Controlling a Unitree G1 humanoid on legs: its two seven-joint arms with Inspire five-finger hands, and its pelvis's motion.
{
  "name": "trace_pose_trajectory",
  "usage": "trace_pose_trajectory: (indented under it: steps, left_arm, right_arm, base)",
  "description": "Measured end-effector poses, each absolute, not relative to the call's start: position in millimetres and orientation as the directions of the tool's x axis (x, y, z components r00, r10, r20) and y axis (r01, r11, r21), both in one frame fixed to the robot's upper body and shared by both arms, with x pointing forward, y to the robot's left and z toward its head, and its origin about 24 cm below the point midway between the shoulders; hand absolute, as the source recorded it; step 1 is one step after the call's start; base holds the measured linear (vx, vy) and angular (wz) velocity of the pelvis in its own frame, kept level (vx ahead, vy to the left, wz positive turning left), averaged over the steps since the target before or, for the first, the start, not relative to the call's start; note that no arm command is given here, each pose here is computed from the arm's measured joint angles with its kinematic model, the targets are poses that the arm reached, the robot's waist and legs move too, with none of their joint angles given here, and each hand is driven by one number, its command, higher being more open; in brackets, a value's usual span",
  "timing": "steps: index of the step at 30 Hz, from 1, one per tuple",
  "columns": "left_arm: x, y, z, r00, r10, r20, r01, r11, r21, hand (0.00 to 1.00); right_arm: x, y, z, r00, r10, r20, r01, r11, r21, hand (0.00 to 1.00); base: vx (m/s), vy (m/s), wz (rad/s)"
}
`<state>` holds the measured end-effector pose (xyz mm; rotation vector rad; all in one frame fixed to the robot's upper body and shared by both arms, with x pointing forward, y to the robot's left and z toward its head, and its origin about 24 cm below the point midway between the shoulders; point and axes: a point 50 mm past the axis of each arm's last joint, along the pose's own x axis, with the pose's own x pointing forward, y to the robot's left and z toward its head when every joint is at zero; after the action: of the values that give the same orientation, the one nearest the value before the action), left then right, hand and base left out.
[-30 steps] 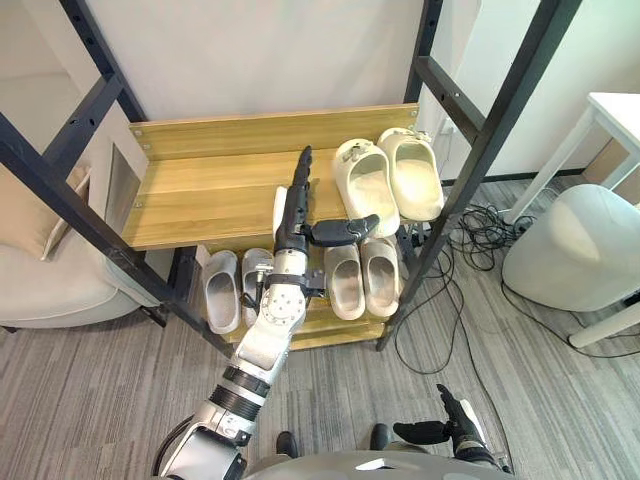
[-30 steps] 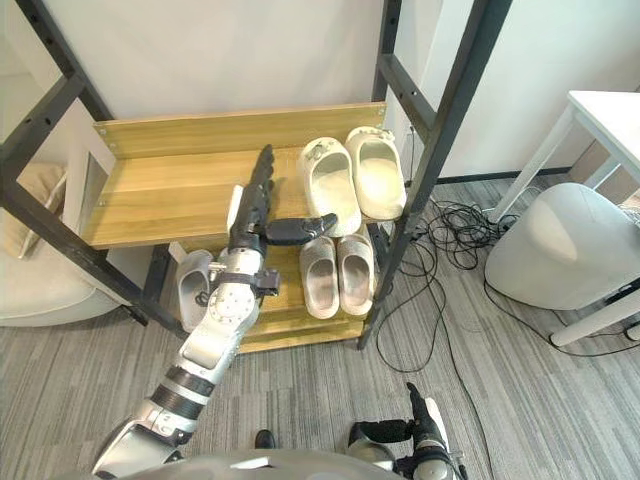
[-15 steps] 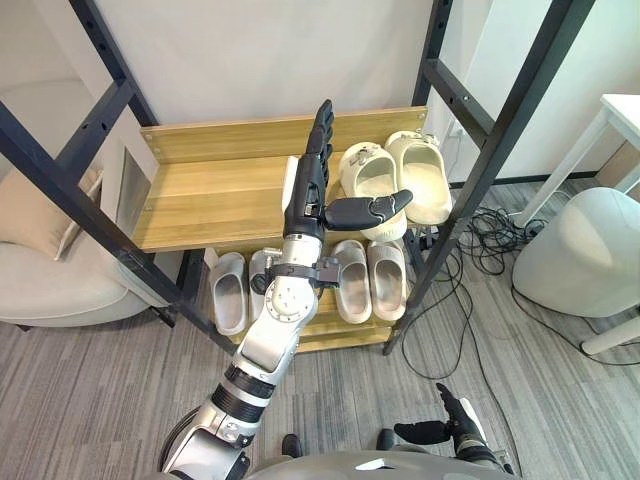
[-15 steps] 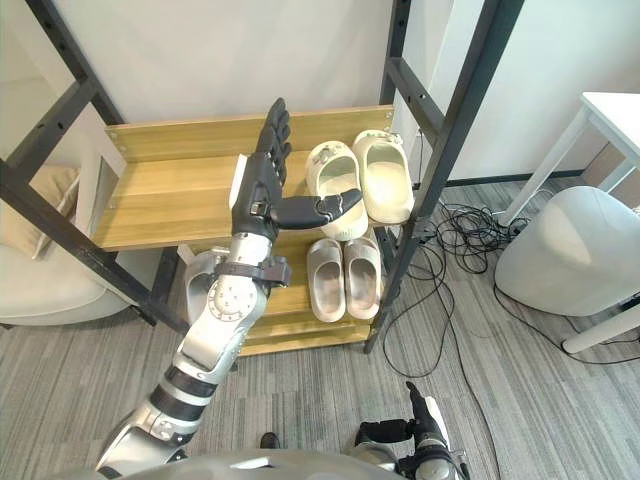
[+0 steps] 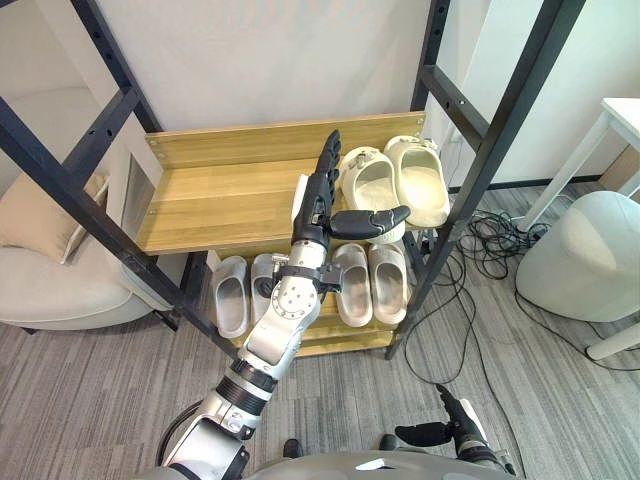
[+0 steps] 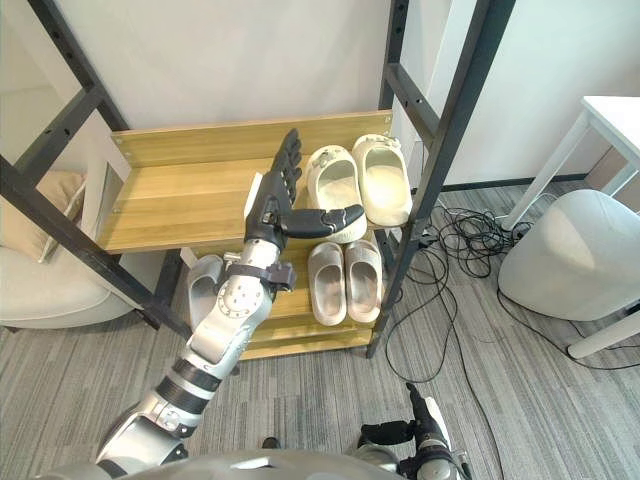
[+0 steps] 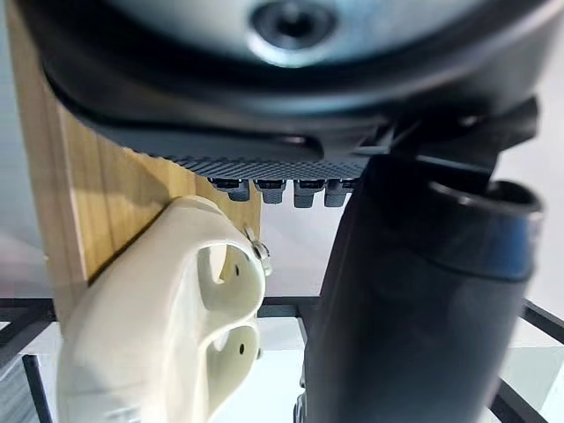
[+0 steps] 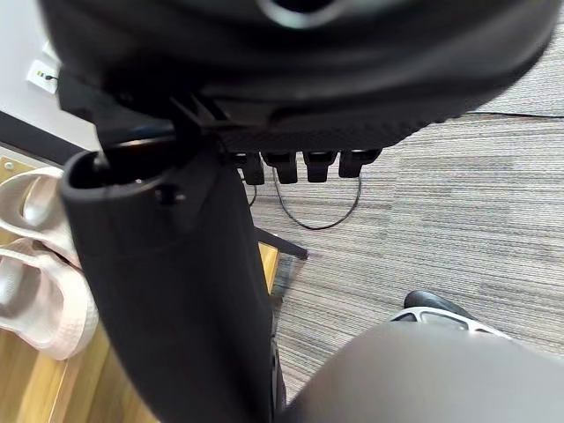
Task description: Organize the slippers on the shoe rack
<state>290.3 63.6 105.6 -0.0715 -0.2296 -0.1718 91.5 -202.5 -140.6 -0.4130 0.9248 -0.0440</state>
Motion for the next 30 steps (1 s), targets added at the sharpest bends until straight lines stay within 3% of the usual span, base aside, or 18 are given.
trace_pose_trajectory:
  steps: [17, 30]
  left_arm:
    - [296, 74, 94, 0.974, -0.132, 0.182, 0.132, 0.991, 0.012, 1.0]
    - [295, 56, 97, 0.957, -0.22, 0.19, 0.218, 0.975, 0.03, 1.0]
  right_arm:
    - [92, -199, -141, 0.607, -0.206, -0.767, -0.135, 0.925, -0.356, 1.0]
    - [93, -199, -141, 0.608, -0.205, -0.767, -0.136, 0.925, -0.355, 1.0]
  base:
    - [0.0, 0.0, 0.0]
    - [0.0, 0.0, 0.0]
